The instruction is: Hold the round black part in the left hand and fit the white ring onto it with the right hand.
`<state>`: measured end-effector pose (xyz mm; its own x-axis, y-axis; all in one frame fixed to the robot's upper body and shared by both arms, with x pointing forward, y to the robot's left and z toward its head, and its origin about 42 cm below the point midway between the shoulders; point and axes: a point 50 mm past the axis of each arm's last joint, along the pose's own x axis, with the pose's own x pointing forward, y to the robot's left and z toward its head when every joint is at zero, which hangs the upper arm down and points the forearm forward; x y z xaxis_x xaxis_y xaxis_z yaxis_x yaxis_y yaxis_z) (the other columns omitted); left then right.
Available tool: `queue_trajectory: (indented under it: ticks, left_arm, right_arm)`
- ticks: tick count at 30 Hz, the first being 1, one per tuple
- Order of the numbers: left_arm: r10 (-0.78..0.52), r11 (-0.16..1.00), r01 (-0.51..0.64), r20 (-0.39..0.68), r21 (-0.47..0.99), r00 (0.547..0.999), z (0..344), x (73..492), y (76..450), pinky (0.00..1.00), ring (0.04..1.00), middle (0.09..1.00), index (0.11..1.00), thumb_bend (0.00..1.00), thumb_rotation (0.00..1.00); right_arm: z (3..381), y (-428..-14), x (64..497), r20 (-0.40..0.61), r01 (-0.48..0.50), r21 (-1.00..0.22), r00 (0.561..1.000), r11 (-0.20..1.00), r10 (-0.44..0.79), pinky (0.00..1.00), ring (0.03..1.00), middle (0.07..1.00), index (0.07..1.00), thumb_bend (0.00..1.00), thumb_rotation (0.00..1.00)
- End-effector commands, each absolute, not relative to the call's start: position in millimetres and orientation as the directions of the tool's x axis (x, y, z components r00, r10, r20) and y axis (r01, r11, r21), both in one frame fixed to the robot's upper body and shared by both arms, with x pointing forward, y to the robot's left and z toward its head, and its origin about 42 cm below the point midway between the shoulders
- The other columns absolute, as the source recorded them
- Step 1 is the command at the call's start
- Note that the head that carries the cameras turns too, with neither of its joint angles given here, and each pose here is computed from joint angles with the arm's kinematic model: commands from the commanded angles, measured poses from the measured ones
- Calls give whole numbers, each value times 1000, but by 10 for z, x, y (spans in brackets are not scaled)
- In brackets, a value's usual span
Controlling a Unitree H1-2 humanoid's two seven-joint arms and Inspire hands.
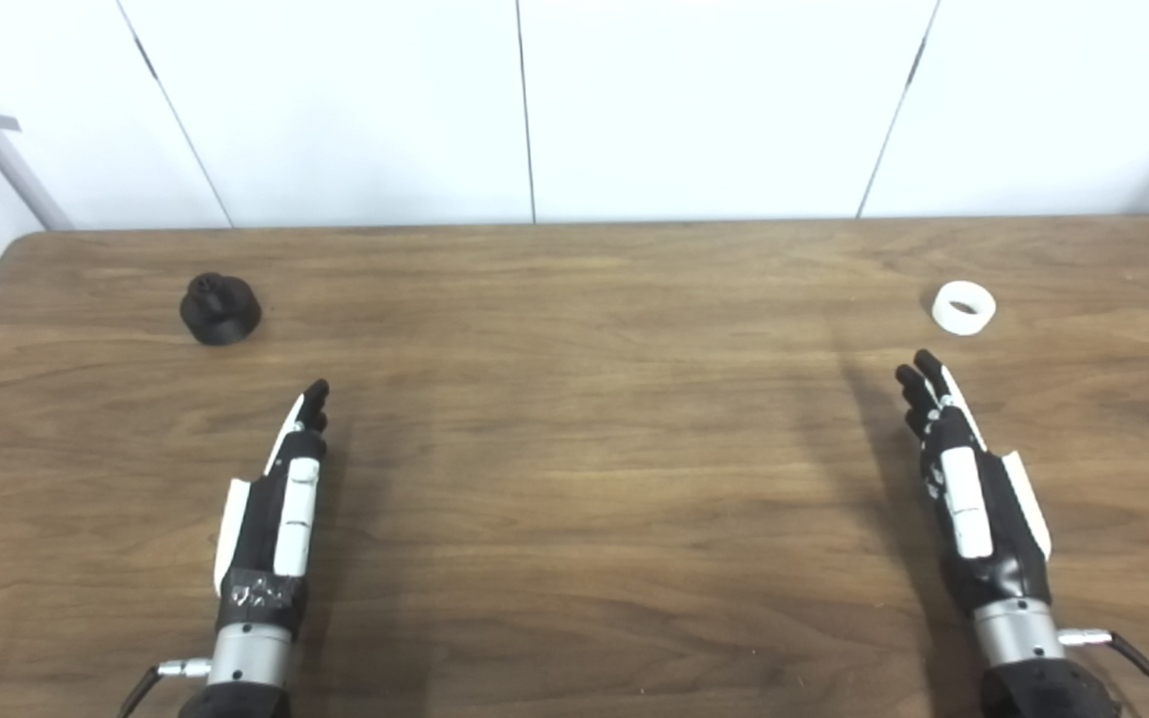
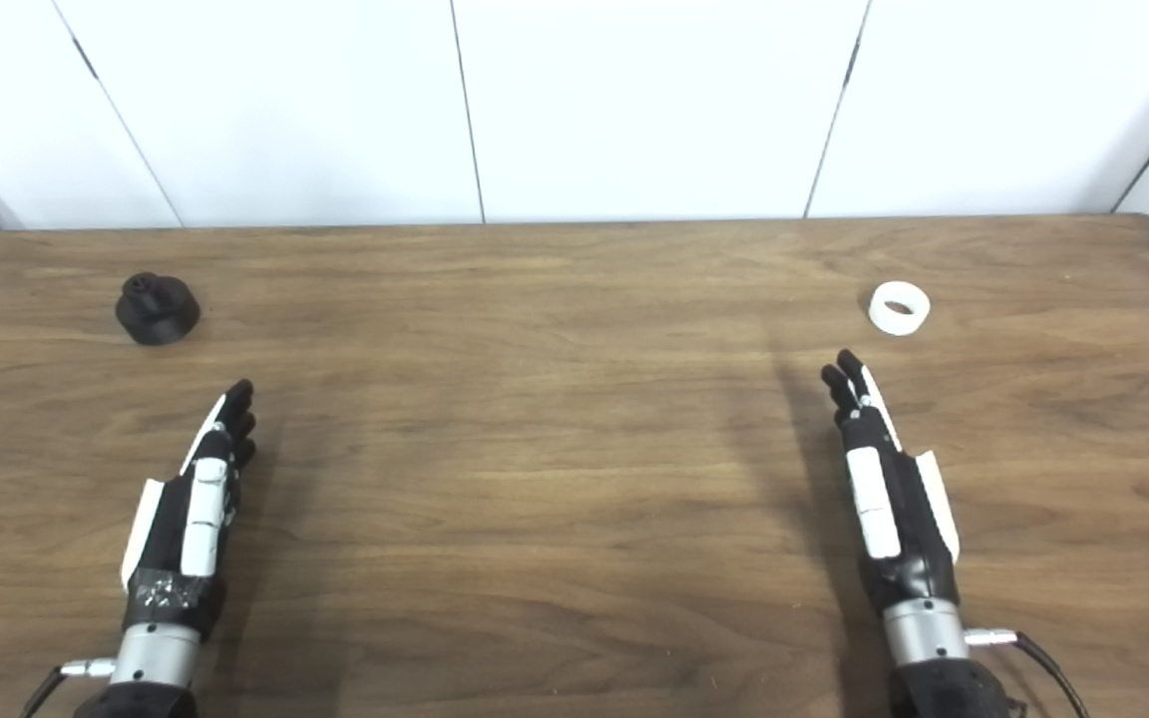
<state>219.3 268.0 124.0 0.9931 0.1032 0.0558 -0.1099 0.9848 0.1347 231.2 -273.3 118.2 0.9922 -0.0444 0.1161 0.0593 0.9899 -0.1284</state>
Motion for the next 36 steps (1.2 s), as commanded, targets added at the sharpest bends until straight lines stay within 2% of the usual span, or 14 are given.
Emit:
queue_trajectory:
  ticks: [1, 14, 17, 23, 29, 31, 36]
  left_arm:
    - [105, 984, -115, 74, 136, 992, 1288, 2195, 2675, 1000, 1000, 1000, 978, 528, 1000]
    - [100, 985, -110, 77, 136, 992, 1282, 2184, 2646, 1000, 1000, 1000, 978, 513, 1000]
    - [100, 984, -110, 77, 139, 992, 1249, 2174, 2600, 1000, 1000, 1000, 974, 540, 1000]
    - [97, 984, -105, 62, 144, 993, 1183, 2137, 2484, 1000, 1000, 1000, 980, 564, 989]
    - [95, 986, -102, 63, 132, 994, 1088, 2133, 2416, 1000, 1000, 1000, 977, 552, 948]
    - [96, 987, -104, 66, 126, 993, 1069, 2141, 2391, 1000, 1000, 1000, 974, 539, 944]
    - [98, 988, -105, 66, 116, 993, 1025, 2152, 2348, 1000, 1000, 1000, 977, 544, 931]
  right_arm:
    - [1218, -2722, 2267, 134, 63, -126, 990, 990, -46, 1000, 986, 949, 962, 586, 1000]
    - [1205, -2752, 2256, 129, 62, -120, 991, 991, -47, 1000, 971, 945, 965, 575, 1000]
    - [1179, -2803, 2233, 126, 61, -122, 991, 991, -46, 1000, 970, 948, 971, 562, 1000]
    - [1085, -2915, 2214, 118, 50, -133, 992, 990, -34, 1000, 985, 957, 980, 600, 1000]
    - [998, -2973, 2221, 122, 21, -116, 993, 993, -6, 1000, 1000, 979, 999, 562, 1000]
    - [981, -2984, 2228, 131, 19, -110, 991, 994, -5, 1000, 1000, 987, 1000, 509, 1000]
    - [939, -3009, 2234, 123, 39, -142, 992, 989, -22, 1000, 993, 972, 997, 465, 1000]
